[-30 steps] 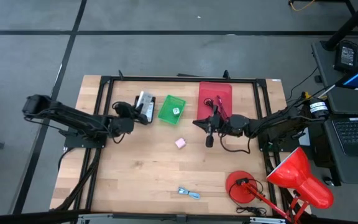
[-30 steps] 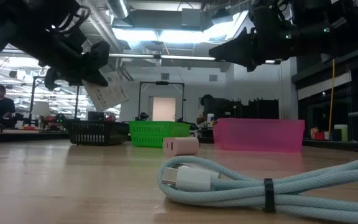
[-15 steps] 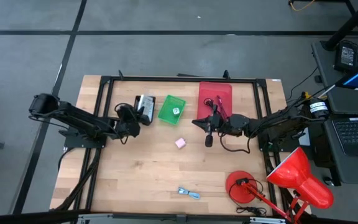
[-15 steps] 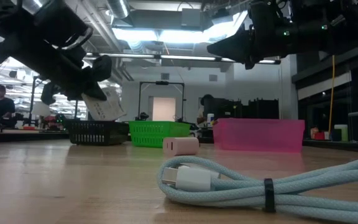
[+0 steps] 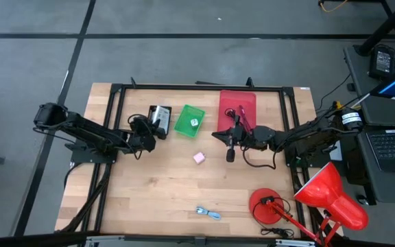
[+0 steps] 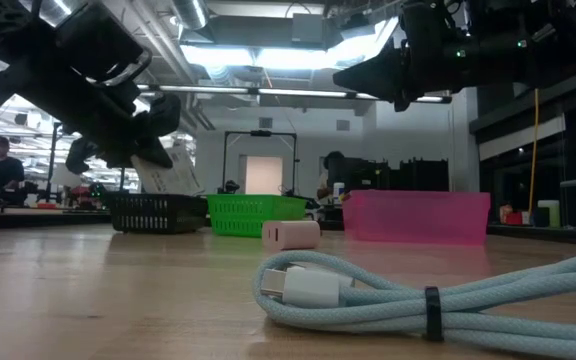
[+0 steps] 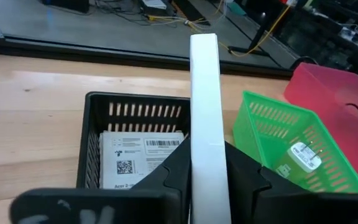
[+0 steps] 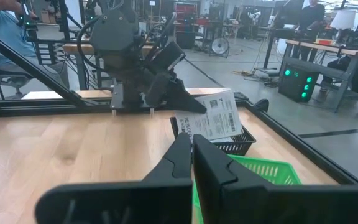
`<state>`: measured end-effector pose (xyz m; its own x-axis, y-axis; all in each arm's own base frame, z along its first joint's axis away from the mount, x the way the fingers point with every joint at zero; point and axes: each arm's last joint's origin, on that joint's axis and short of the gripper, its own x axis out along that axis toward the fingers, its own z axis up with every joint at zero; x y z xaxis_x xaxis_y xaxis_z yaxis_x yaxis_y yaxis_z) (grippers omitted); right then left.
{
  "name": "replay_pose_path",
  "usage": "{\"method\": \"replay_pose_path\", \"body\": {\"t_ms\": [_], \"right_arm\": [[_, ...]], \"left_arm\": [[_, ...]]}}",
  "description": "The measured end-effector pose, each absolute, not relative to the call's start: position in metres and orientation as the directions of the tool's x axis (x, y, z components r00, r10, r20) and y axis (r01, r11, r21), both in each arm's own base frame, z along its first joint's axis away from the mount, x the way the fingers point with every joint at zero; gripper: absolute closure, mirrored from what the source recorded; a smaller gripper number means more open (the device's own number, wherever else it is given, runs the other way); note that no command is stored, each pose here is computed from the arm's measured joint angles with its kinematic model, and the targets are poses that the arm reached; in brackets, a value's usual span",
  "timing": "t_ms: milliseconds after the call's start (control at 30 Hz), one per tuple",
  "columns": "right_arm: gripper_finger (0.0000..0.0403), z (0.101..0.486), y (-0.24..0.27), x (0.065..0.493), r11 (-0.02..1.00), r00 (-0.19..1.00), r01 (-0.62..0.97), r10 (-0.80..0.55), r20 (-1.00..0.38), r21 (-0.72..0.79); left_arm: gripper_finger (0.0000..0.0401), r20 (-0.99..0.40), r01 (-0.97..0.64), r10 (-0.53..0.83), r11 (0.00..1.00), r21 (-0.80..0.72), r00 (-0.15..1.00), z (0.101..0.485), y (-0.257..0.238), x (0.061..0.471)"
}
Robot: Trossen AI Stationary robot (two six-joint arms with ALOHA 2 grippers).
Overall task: Pick and place items into bin
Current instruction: Stack the white box on top of the white box
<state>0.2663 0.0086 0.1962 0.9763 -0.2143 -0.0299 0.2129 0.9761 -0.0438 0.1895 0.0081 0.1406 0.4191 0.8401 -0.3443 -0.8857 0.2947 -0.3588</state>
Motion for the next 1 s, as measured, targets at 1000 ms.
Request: {"method": "replay_pose_path", "body": {"t_ms": [1000], "right_arm": [[0.0402, 0.1961, 0.0087, 0.2663, 0.976, 0.976, 0.213, -0.214, -0.030, -0.041]], "left_arm": [[0.0283, -0.299, -0.925, 0.876, 0.340, -0.171, 0.377, 0.1424, 0.0095, 0.1882]]}}
